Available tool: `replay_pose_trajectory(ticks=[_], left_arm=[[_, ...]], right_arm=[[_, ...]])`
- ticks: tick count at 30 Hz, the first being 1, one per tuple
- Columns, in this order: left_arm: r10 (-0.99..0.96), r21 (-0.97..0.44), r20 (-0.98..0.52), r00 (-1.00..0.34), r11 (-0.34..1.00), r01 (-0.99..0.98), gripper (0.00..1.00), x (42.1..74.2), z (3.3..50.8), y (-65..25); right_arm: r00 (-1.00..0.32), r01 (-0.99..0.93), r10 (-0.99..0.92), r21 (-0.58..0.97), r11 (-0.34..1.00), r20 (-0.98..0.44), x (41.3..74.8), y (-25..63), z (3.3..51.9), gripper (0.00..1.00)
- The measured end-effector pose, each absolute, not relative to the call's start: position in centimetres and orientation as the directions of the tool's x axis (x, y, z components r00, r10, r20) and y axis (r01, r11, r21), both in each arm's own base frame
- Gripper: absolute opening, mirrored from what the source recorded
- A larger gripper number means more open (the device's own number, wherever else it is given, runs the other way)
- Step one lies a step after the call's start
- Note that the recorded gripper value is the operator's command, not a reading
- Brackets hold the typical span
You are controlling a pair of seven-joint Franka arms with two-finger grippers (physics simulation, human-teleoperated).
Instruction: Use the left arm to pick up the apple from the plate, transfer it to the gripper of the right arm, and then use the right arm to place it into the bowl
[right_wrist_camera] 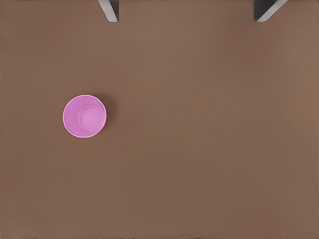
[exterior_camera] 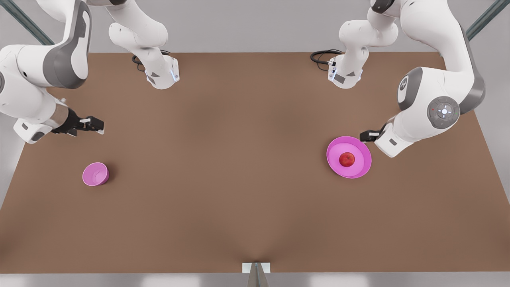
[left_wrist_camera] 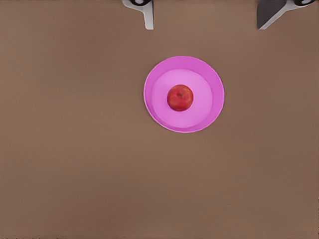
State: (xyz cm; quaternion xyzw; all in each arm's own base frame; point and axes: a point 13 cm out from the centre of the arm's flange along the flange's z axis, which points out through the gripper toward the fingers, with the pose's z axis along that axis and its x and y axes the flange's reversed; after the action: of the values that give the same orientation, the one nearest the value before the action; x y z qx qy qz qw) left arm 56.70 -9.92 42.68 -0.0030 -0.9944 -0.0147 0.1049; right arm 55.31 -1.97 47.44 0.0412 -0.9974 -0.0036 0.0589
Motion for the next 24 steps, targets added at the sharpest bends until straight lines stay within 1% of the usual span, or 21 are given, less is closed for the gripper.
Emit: replay_pose_trajectory(ticks=[2,3,5,7,9,12,16,20,24], left_arm=[[-0.007,0.033,0.214,-0.977,0.999,0.0,1.0,56.7,42.0,-9.5],[-0.012,0.035,0.235,-0.972,0.999,-0.004,1.0,57.0,40.4,-9.3],[-0.024,0.037,0.283,-0.959,0.999,-0.014,1.0,58.4,35.2,-8.9],[-0.038,0.031,0.297,-0.954,0.999,-0.03,1.0,59.6,30.8,-8.4],[-0.05,0.03,0.312,-0.949,0.999,-0.043,1.0,59.3,26.4,-7.8],[-0.063,0.033,0.308,-0.949,0.998,-0.055,1.0,57.8,20.5,-7.1],[-0.047,0.022,0.247,-0.968,0.999,-0.043,1.0,56.7,16.1,-7.5],[-0.021,0.015,0.206,-0.978,1.0,-0.018,1.0,55.2,13.9,-7.3],[0.001,0.007,0.179,-0.984,1.0,0.002,1.0,54.7,12.9,-7.6]], right_arm=[[-0.99,-0.086,-0.087,0.011,0.996,0.113,55.4,-2.0,47.4,1.0],[-0.99,-0.089,-0.089,0.011,0.996,0.112,55.5,-2.0,47.4,1.0],[-0.989,-0.095,-0.096,0.01,0.995,0.109,55.6,-1.9,47.4,1.0],[-0.989,-0.102,-0.102,0.01,0.995,0.107,55.6,-1.7,47.3,1.0],[-0.988,-0.106,-0.106,0.01,0.994,0.108,55.6,-1.7,47.3,1.0],[-0.988,-0.11,-0.111,0.01,0.994,0.108,55.7,-1.7,47.2,1.0],[-0.988,-0.114,-0.115,0.012,0.993,0.107,55.8,-1.7,47.0,1.0],[-0.987,-0.119,-0.12,0.014,0.993,0.109,56.0,-1.5,46.8,1.0],[-0.985,-0.131,-0.132,0.014,0.991,0.111,56.1,-1.0,46.5,1.0]])
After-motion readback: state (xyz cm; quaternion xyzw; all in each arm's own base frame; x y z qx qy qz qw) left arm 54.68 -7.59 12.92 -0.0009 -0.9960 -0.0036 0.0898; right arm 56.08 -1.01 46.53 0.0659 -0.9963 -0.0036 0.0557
